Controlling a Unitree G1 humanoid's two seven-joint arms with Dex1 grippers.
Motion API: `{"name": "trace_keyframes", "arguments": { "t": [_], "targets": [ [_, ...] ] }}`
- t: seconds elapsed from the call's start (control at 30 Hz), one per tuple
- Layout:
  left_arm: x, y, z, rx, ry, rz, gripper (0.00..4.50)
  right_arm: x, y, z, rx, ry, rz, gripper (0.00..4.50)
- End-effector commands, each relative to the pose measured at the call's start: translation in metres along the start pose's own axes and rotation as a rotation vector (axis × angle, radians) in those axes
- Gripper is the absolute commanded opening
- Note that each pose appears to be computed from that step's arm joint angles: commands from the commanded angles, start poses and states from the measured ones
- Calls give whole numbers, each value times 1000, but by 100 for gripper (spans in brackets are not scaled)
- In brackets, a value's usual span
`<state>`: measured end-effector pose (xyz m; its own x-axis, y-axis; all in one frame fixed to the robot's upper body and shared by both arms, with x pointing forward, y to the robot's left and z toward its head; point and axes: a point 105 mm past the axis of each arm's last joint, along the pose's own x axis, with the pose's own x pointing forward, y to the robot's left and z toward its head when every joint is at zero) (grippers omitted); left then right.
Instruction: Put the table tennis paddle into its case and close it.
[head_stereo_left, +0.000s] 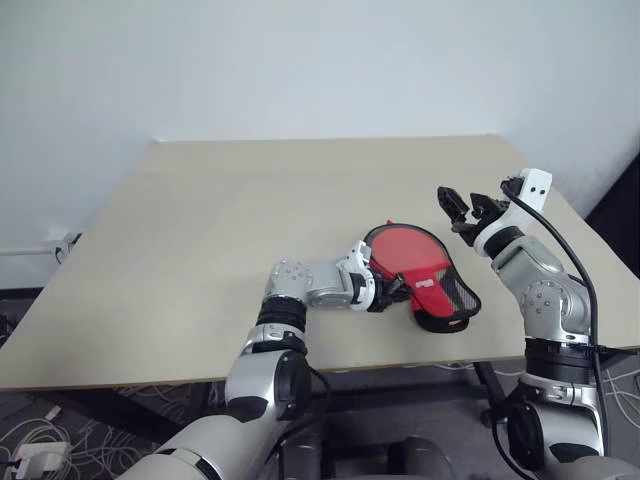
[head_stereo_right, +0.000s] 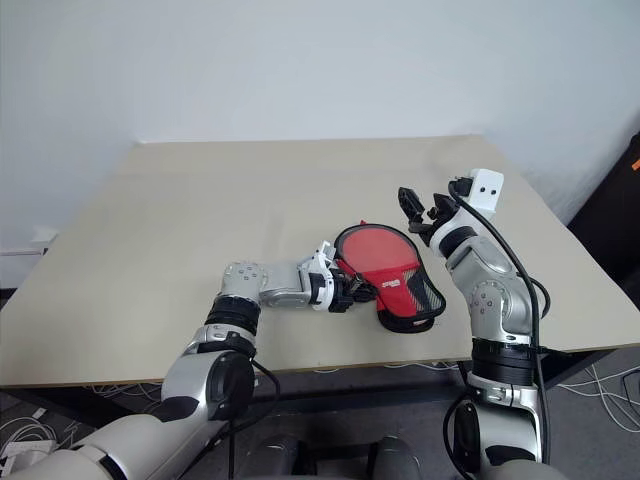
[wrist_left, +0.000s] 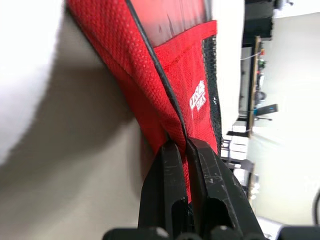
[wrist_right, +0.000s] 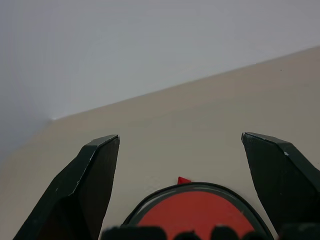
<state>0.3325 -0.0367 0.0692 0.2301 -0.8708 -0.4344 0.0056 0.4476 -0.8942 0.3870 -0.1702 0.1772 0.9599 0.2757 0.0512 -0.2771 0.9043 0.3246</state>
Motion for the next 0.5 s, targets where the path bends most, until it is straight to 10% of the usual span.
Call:
{"name": "trace_keyframes", "arguments": {
  "t": [0.03, 0.5],
  "targets": [
    [-1, -38, -16, 33, 103, -117, 5, -4, 8, 16, -12, -73, 18, 425],
    [-57, 13, -19, 102, 123, 45, 5, -2, 12, 16, -17, -72, 36, 425]
  ]
}}
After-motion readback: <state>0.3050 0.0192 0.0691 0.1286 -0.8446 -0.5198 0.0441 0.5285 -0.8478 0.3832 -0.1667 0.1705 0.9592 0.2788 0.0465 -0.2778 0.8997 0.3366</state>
